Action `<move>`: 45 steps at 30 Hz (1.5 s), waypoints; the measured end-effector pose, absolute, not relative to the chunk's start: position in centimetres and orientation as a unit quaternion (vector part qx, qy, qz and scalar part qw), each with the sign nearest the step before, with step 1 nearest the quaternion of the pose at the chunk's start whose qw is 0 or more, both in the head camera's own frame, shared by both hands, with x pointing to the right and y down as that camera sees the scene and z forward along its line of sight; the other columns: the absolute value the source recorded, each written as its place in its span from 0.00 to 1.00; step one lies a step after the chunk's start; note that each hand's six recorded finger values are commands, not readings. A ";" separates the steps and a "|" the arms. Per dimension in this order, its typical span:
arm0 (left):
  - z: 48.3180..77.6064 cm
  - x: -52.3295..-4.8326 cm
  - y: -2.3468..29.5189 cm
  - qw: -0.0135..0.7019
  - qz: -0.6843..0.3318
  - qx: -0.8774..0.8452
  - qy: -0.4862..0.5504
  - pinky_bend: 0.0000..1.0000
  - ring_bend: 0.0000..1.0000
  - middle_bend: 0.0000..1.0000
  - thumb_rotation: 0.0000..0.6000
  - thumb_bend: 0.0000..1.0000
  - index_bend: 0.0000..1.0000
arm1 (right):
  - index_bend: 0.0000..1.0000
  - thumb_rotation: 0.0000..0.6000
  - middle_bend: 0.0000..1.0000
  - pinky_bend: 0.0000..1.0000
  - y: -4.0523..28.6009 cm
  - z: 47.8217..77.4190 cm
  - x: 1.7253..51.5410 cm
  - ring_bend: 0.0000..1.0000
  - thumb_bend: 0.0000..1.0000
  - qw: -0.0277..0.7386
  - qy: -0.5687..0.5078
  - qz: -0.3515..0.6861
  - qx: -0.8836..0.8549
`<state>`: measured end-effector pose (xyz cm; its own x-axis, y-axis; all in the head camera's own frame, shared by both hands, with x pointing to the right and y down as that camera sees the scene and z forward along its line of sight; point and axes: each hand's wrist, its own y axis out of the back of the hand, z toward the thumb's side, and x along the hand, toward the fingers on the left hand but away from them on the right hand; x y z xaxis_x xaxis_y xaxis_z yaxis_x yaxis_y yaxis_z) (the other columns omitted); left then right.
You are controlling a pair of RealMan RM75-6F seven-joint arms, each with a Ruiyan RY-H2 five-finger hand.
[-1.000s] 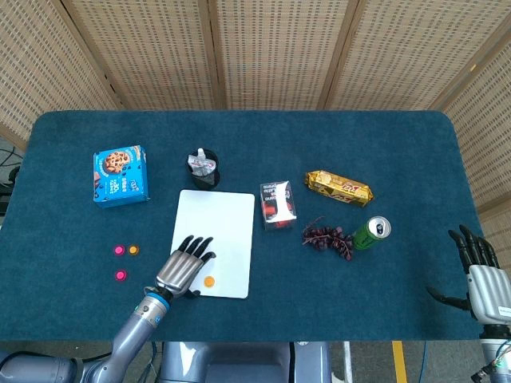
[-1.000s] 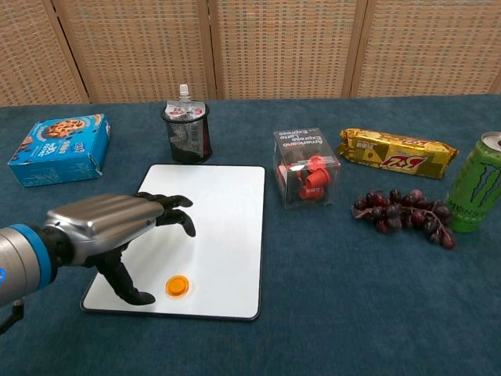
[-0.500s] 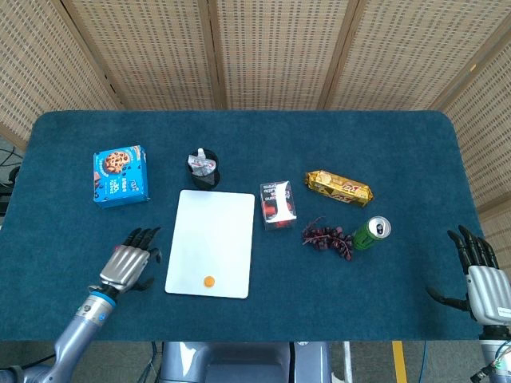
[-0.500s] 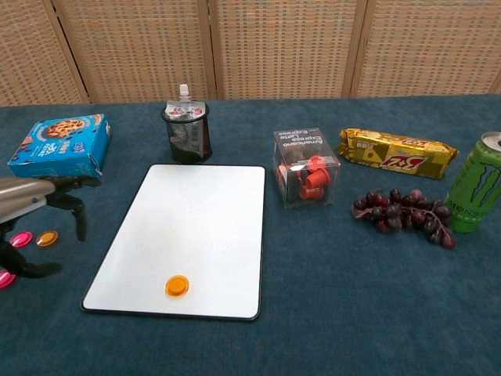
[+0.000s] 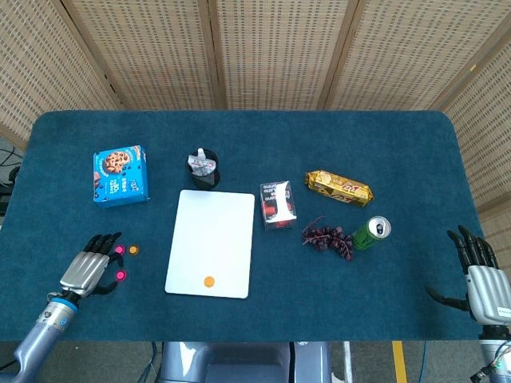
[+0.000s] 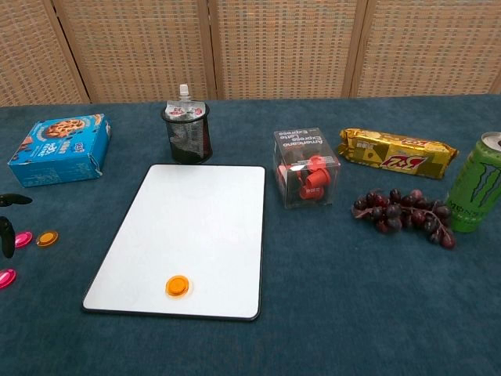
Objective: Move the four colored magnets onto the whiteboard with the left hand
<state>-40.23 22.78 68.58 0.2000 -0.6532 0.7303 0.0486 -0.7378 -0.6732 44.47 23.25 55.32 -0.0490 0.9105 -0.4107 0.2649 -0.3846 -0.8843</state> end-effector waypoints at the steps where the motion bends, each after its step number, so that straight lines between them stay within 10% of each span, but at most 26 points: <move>1: 68.6 -40.3 22.8 0.295 -0.597 -0.716 0.211 0.00 0.00 0.00 1.00 0.29 0.43 | 0.02 1.00 0.00 0.00 23.2 55.3 44.5 0.00 0.05 0.293 -0.471 0.550 -0.624; 45: 70.7 -39.7 23.1 0.294 -0.622 -0.701 0.190 0.00 0.00 0.00 1.00 0.30 0.54 | 0.02 1.00 0.00 0.00 23.3 55.3 44.5 0.00 0.05 0.289 -0.471 0.549 -0.627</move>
<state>-39.65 23.07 70.67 0.1546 -0.6307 0.7604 0.0995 -0.7558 -0.6471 44.54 23.29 55.35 -0.0469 0.9081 -0.4161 0.2740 -0.3889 -0.8796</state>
